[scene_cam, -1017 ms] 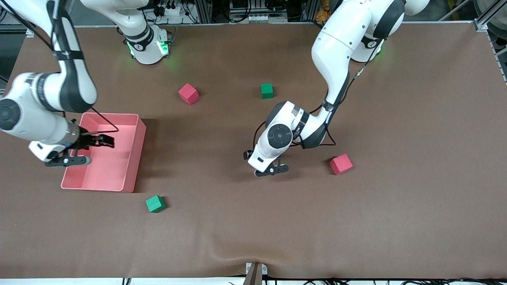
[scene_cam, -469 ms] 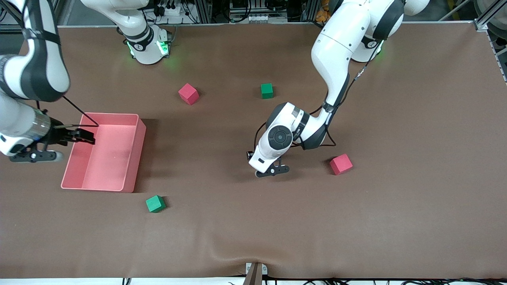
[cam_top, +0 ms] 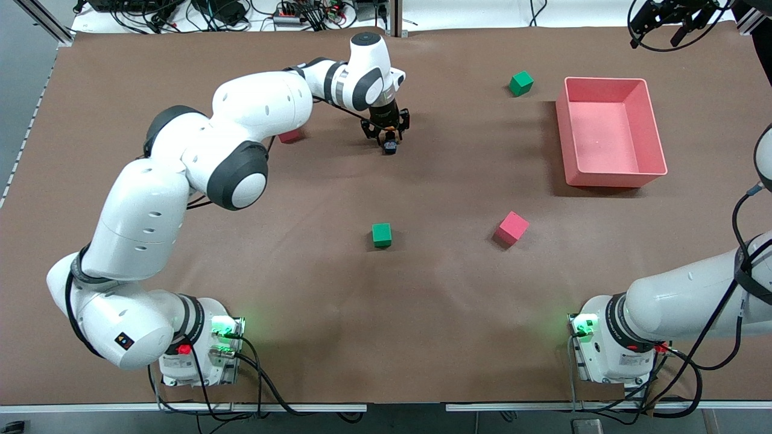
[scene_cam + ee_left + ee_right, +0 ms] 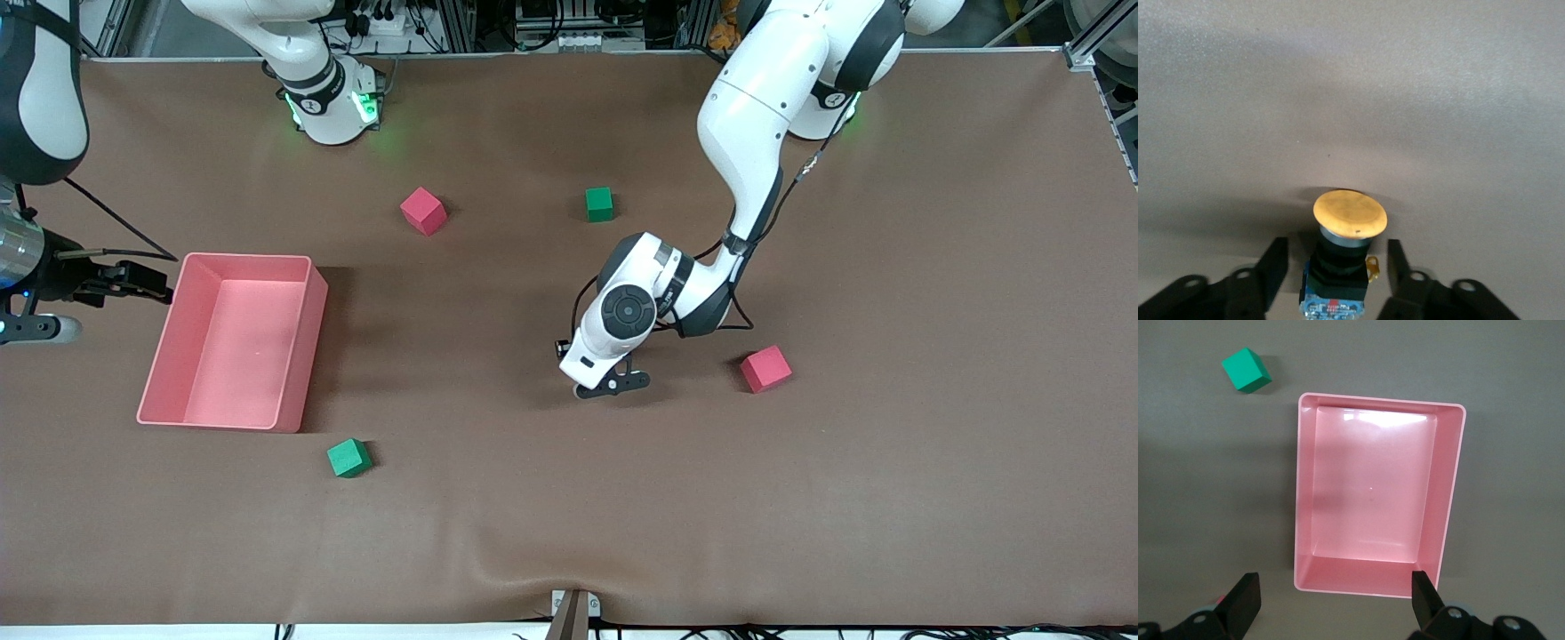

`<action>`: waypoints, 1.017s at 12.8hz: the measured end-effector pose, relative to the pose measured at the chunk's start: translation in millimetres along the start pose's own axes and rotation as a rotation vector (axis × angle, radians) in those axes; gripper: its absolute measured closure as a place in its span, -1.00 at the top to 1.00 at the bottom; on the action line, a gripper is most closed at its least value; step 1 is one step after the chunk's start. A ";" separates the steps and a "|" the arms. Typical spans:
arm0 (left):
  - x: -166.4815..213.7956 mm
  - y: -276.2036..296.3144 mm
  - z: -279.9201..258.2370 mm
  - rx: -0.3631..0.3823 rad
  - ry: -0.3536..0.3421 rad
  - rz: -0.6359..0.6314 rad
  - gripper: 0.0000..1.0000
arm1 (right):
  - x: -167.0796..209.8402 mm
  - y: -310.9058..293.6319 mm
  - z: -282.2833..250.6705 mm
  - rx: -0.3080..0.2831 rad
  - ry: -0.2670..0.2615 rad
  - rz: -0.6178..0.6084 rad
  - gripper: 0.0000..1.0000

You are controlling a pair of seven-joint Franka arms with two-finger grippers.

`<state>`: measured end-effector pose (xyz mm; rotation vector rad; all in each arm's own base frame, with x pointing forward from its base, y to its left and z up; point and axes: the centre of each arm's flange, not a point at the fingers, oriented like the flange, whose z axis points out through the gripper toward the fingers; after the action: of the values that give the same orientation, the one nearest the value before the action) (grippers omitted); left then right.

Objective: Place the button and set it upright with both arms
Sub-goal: 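Grasp the button with the left gripper while the right arm retracts, then lift and carry the button with the left gripper toward the green cube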

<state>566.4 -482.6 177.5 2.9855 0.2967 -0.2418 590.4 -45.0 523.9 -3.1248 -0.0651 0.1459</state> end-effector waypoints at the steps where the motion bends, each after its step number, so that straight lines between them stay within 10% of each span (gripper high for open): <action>1: 0.0 -0.1 0.4 0.000 0.000 0.000 0.28 | -2.6 -0.9 -8.2 0.000 0.007 -0.001 1.00; 3: 0.3 0.5 -0.6 -0.002 0.002 0.000 -0.12 | -19.2 6.8 -33.5 0.003 0.024 0.014 1.00; 13: -28.3 45.6 -79.8 -0.054 0.127 -0.092 -0.13 | -57.2 16.1 -64.3 0.013 0.045 0.033 1.00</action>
<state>560.0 -520.5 265.7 2.9424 0.4477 -0.0528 540.1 -64.1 593.0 -3.1160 -0.0118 0.0760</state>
